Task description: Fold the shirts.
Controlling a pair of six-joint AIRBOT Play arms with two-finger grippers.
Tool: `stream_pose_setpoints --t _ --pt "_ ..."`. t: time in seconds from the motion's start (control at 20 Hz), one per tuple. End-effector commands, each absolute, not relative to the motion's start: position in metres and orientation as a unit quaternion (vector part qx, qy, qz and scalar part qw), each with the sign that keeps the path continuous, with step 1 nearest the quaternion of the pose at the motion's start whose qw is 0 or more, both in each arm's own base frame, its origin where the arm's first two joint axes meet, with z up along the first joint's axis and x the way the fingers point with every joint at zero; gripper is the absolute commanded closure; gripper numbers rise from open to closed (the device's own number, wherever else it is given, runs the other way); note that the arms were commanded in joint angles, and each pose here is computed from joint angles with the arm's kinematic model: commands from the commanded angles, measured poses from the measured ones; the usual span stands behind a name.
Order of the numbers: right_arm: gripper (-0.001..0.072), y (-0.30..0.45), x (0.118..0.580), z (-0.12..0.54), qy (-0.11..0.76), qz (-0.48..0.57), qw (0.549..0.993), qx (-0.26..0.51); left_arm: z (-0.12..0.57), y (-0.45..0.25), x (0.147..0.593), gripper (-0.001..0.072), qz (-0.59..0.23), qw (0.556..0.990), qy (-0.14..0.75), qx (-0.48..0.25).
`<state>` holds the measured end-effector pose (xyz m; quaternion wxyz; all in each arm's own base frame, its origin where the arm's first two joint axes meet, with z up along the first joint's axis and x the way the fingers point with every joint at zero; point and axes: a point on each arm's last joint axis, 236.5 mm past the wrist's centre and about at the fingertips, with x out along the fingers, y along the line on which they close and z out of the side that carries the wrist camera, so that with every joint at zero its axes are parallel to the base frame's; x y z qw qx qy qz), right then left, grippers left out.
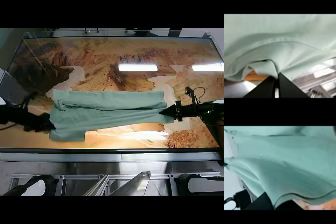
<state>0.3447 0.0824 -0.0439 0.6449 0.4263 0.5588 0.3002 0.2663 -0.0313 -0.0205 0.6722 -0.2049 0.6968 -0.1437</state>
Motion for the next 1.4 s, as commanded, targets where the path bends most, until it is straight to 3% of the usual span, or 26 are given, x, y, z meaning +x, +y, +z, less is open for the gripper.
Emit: stream_pose_setpoints --t 0.0,0.15,0.5,0.55,0.6,0.65,0.7,0.8,0.9,1.05,1.3,1.35 --pt "0.0694 0.09 0.386 -0.025 0.519 0.307 0.687 0.405 0.043 -0.042 0.344 0.0681 -0.197 0.749 0.594 -0.219" --pt "0.0694 0.08 0.425 -0.033 0.503 0.272 0.72 0.393 0.051 -0.033 0.397 0.068 -0.205 0.761 0.573 -0.223" --pt "0.0693 0.068 0.459 -0.096 0.506 0.233 0.732 0.393 -0.042 -0.055 0.471 0.0676 -0.246 0.711 0.625 -0.207" --pt "0.0682 0.069 0.459 -0.097 0.503 0.238 0.737 0.383 -0.053 -0.054 0.478 0.0585 -0.246 0.707 0.629 -0.21" --pt "0.0579 0.069 0.458 -0.094 0.501 0.246 0.74 0.376 -0.059 -0.053 0.485 0.0394 -0.246 0.706 0.63 -0.211" --pt "0.0399 0.067 0.457 -0.088 0.497 0.255 0.74 0.374 -0.058 -0.052 0.491 0.0367 -0.248 0.704 0.631 -0.214" --pt "0.0347 0.063 0.454 -0.077 0.489 0.273 0.744 0.364 -0.053 -0.047 0.497 0.0367 -0.252 0.705 0.628 -0.212" --pt "0.0328 0.043 0.451 -0.058 0.482 0.285 0.753 0.346 -0.033 -0.037 0.511 0.0367 -0.253 0.724 0.61 -0.201" --pt "0.0085 0.01 0.456 -0.056 0.483 0.253 0.774 0.32 -0.008 -0.03 0.523 0.0367 -0.248 0.743 0.589 -0.196" --pt "0.0077 -0.024 0.454 -0.08 0.518 0.17 0.767 0.337 0.013 -0.038 0.514 0.0367 -0.262 0.736 0.594 -0.191" --pt "0.0079 0.027 0.443 -0.109 0.564 0.204 0.719 0.351 0.013 -0.072 0.49 0.0367 -0.285 0.712 0.613 -0.188" --pt "0.0164 0.042 0.443 -0.111 0.569 0.215 0.712 0.352 0.014 -0.087 0.486 0.0368 -0.301 0.703 0.614 -0.195"
